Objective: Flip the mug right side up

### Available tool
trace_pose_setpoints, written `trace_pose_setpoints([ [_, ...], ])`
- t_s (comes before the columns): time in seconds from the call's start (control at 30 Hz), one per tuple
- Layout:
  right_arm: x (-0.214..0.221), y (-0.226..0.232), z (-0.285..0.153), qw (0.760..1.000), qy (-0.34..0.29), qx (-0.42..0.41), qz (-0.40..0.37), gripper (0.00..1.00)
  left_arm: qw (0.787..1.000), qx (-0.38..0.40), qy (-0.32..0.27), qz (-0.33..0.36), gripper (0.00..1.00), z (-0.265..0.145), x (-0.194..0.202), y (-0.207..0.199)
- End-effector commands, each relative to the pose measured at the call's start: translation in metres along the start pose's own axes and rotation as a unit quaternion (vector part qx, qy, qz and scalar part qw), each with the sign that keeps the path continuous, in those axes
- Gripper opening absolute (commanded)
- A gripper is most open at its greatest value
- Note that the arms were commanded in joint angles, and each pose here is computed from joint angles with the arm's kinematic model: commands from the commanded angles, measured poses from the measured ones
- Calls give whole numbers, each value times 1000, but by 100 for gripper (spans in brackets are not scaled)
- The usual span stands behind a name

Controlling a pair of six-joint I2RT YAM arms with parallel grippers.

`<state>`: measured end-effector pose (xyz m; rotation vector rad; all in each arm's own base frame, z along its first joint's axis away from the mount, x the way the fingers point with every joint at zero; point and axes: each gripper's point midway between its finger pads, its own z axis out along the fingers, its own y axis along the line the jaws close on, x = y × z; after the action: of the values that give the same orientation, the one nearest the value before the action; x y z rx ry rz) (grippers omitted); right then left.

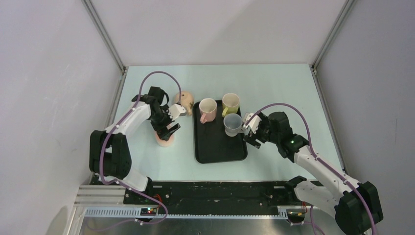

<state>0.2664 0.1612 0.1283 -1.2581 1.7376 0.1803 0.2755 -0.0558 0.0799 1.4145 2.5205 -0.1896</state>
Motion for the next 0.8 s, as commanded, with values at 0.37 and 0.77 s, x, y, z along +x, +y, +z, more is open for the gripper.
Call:
trace_pose_setpoints([
  [0.37,-12,-4,-3,1000,-27,8,-5,87,995,-96,-21,-34,100,-33,-16,31],
  [0.77,-10,-4,-2,1000,-25,8,-10,87,970,-74,37,-227,100,-20,-2,15],
])
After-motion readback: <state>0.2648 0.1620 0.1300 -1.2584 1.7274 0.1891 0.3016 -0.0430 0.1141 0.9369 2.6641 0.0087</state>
